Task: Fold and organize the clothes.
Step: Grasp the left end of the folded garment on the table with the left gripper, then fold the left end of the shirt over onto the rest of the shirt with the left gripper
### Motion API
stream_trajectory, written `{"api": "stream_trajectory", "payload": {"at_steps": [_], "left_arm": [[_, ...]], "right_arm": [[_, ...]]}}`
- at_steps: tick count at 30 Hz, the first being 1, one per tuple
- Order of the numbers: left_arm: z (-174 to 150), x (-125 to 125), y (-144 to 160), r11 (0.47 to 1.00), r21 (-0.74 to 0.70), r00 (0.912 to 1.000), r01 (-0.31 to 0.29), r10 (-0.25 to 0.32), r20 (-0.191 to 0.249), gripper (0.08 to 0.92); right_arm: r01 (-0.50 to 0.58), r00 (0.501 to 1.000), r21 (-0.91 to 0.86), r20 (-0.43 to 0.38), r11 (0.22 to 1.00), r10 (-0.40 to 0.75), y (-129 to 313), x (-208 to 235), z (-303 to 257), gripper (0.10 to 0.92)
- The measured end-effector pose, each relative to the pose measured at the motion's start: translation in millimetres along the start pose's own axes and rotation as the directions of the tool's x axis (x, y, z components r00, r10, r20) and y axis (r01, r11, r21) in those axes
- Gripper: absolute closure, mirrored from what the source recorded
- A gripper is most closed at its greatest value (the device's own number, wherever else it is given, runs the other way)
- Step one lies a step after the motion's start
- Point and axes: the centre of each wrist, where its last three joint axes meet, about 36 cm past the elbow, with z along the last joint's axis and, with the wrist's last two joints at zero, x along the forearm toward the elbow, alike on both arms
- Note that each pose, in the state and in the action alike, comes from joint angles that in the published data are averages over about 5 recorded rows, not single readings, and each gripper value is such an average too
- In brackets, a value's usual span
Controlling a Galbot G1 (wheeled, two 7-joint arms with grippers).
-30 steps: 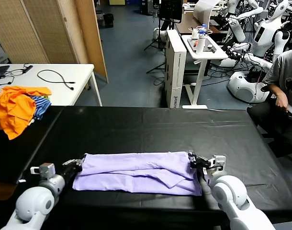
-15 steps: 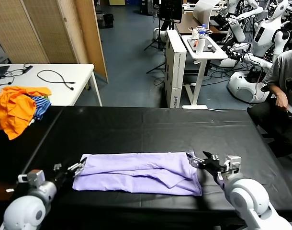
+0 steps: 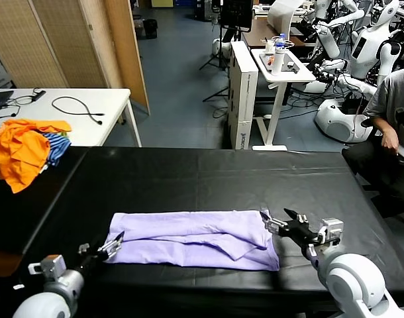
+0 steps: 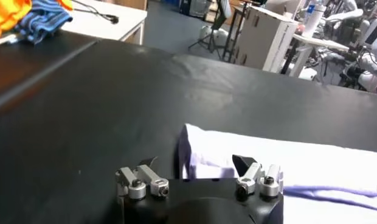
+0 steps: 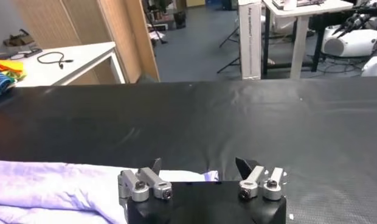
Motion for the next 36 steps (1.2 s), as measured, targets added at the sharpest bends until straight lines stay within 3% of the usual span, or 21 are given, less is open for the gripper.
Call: {"api": "stream_trajectory", "payload": {"at_steps": [6, 9, 14, 17, 21, 26, 31, 36], "left_arm": [[6, -1, -2, 1.000, 0.028, 1.0000, -0.004, 0.004, -0.001, 0.282], [8, -3, -1, 0.999, 0.034, 1.0000, -0.007, 0.007, -0.004, 0.409], [10, -4, 0, 0.999, 0.039, 0.9998, -0.014, 0.014, -0.016, 0.697], [10, -4, -1, 0.999, 0.034, 0.9997, -0.013, 0.013, -0.019, 0.795], [7, -1, 0, 0.999, -0.029, 0.9999, 0.017, -0.016, 0.002, 0.816], [-4, 7, 9, 0.981, -0.175, 0.9947, 0.088, -0.077, 0.068, 0.816], [-17, 19, 35, 0.912, -0.361, 0.9767, 0.195, -0.147, 0.157, 0.816], [-26, 27, 61, 0.833, -0.473, 0.9547, 0.287, -0.208, 0.213, 0.816]], "right_arm": [[-0.002, 1.000, 0.001, 0.004, 1.000, 0.002, 0, 3, 0, 0.115], [0.000, 1.000, 0.002, 0.006, 1.000, 0.000, 1, 3, 0, 0.115], [0.003, 1.000, 0.007, 0.008, 1.000, -0.003, 1, 3, -1, 0.115], [0.004, 1.000, 0.009, 0.010, 1.000, -0.004, 1, 2, -1, 0.115], [0.001, 1.000, 0.009, 0.015, 1.000, -0.001, 0, 2, 0, 0.115], [-0.009, 1.000, 0.006, 0.019, 1.000, 0.009, 0, 2, 5, 0.115], [-0.006, 1.000, -0.002, 0.014, 1.000, 0.006, 4, 3, 13, 0.115], [-0.004, 1.000, -0.004, 0.020, 1.000, 0.004, 8, 5, 18, 0.115]]}}
